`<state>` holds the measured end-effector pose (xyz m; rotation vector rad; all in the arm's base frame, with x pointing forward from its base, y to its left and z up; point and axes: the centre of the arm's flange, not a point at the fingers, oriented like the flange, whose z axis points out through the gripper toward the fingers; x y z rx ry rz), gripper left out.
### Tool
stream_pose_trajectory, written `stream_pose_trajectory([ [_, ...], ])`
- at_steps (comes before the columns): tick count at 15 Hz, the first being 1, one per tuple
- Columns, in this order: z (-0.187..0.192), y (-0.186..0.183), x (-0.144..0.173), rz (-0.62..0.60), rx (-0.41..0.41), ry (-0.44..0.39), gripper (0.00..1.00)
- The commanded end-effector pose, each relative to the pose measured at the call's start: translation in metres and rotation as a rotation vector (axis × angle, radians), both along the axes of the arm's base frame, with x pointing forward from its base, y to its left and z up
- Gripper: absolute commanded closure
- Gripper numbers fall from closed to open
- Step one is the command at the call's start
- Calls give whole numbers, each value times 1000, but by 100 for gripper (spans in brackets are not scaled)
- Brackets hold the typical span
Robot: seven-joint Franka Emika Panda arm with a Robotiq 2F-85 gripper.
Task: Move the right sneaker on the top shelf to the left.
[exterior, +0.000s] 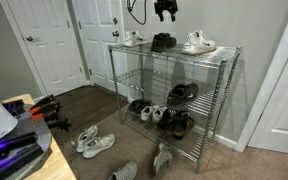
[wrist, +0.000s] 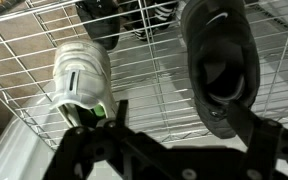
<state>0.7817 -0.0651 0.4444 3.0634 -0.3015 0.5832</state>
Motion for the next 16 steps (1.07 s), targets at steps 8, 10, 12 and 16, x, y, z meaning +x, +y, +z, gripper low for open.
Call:
stream_pose_trajectory([
  [8,-49,-50,50,-79,-49,67,0],
  [10,-56,-48,52,-43,-74,39,0],
  [12,-59,-47,59,-20,-105,18,0],
  [16,-53,-50,67,-24,-176,-60,0],
])
